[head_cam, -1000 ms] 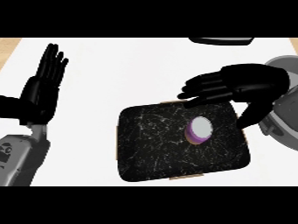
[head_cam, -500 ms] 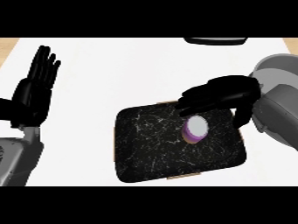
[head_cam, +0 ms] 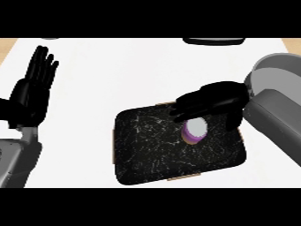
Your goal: Pick the can from the tray and place it in the pot
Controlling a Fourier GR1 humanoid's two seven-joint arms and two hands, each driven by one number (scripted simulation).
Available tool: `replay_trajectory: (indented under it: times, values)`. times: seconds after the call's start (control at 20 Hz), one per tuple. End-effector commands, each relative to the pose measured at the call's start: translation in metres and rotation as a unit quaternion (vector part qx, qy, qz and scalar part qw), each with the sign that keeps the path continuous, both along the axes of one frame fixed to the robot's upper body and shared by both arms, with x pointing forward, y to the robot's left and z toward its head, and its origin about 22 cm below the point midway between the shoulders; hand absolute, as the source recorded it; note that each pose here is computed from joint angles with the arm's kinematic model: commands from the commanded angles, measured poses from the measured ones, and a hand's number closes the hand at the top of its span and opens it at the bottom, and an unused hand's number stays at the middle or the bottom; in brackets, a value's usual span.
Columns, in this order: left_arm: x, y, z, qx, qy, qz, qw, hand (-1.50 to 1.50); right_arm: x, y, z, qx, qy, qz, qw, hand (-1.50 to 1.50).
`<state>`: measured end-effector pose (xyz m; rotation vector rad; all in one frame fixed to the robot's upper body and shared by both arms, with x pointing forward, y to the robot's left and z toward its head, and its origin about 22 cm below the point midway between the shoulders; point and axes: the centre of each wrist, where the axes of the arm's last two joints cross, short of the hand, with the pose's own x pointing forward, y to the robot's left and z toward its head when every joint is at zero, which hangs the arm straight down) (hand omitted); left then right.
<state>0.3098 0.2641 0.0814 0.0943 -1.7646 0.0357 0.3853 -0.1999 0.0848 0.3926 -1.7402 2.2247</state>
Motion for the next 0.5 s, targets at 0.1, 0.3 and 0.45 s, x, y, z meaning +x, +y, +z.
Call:
replay_trajectory:
  times: [0.1,0.3,0.45]
  values:
    - [0.007,-0.003,0.004,-0.001,-0.008,0.003,1.0000,0.00,0.011,0.017,-0.011,-0.013,0.018,0.039,0.999,-1.50]
    - [0.001,0.007,-0.016,0.001,-0.003,0.008,1.0000,0.00,0.016,0.026,-0.011,-0.002,0.006,0.025,1.000,-1.50]
    - [-0.002,-0.003,0.003,-0.005,-0.002,0.002,1.0000,0.00,0.006,0.022,-0.049,-0.027,0.024,0.028,0.999,-1.50]
